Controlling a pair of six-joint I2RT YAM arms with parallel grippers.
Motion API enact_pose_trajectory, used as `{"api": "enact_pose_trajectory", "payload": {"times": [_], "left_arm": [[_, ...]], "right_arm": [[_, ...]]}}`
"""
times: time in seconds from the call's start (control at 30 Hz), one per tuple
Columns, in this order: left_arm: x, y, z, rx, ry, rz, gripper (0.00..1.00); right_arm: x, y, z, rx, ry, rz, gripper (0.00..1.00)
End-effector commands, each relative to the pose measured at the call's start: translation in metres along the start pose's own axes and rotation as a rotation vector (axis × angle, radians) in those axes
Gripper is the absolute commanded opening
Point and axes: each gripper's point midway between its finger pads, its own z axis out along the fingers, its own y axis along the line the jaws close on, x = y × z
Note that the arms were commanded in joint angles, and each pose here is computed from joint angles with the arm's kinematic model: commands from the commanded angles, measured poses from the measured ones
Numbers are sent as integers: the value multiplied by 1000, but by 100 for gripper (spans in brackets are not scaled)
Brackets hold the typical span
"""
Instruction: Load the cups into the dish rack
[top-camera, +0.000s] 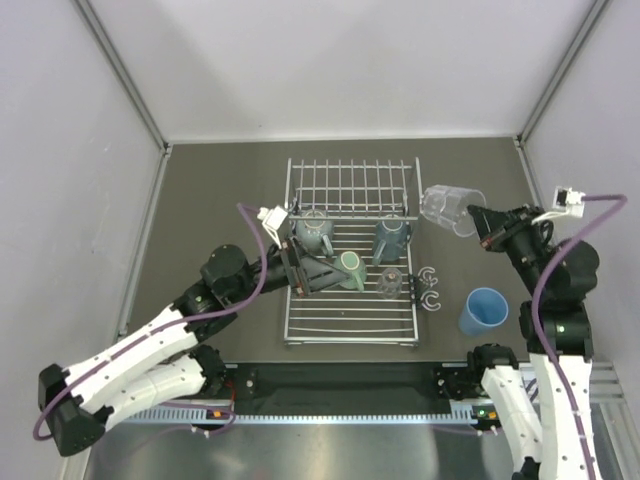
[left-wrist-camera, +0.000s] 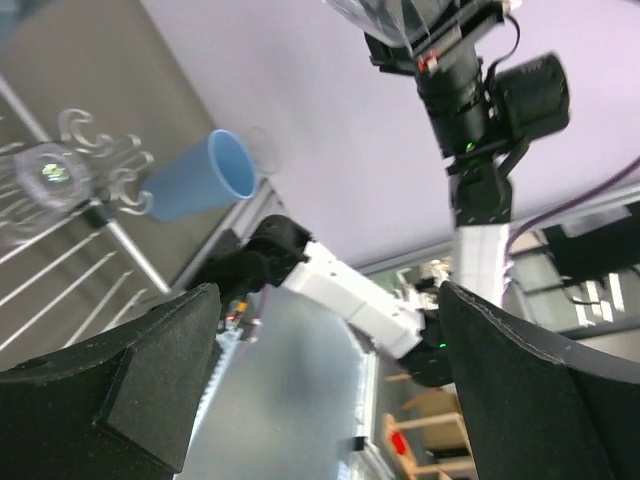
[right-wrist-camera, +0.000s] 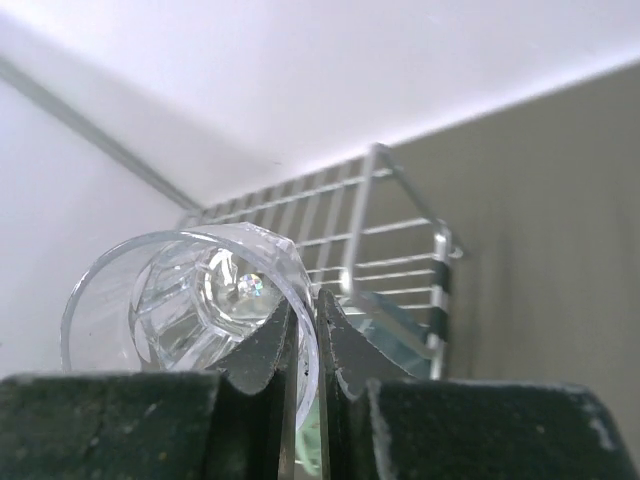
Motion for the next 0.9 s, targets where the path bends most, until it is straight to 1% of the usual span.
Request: {"api": "enact_pose_trajectory", "payload": {"times": [0.0,0.07,0.1,0.13,0.17,0.2,0.3,0.47,0.57,0.6,0.67,0.7,0.73,0.87], "left_arm": [[-8,-52,8,258,6,-36,95],[-13,-67,14,323,16,-50,95],[-12,-72,15,351,30,-53,94],[-14,-76,18,367,29,-64,95],[-18,-86,16,415,15,-47,95],[-18,-89,17,427,12,-45,95],[-24,-103,17,469,-13,-17,95],[-26,-120,20,528,-54,-28,96],[-24,-131,27,562,-43,-18,96],[-25,-134,29,566,-44,-16,96],[-26,-137,35,580,-47,-28,96],[-26,-139,36,595,-49,-35,96],[-27,-141,38,613,-55,-50,95],[-29,-141,45,610,-91,-103,94]], "right_arm": [[-23,50,-21,-231,-92,-35,0],[-30,68,-31,-314,-128,-52,0],[-28,78,-36,-372,-119,-45,0],[-25,81,-38,-396,-112,-36,0],[-28,89,-43,-436,-125,-43,0],[-29,102,-50,-507,-130,-47,0],[-32,123,-67,-627,-140,-51,0],[-27,129,-83,-707,-192,-55,0],[-24,129,-80,-728,-176,-38,0],[-21,130,-80,-742,-163,-7,0],[-24,137,-88,-798,-193,-7,0],[-22,135,-89,-810,-189,25,0],[-25,141,-99,-849,-226,8,0],[-26,142,-109,-856,-273,-4,0]]}}
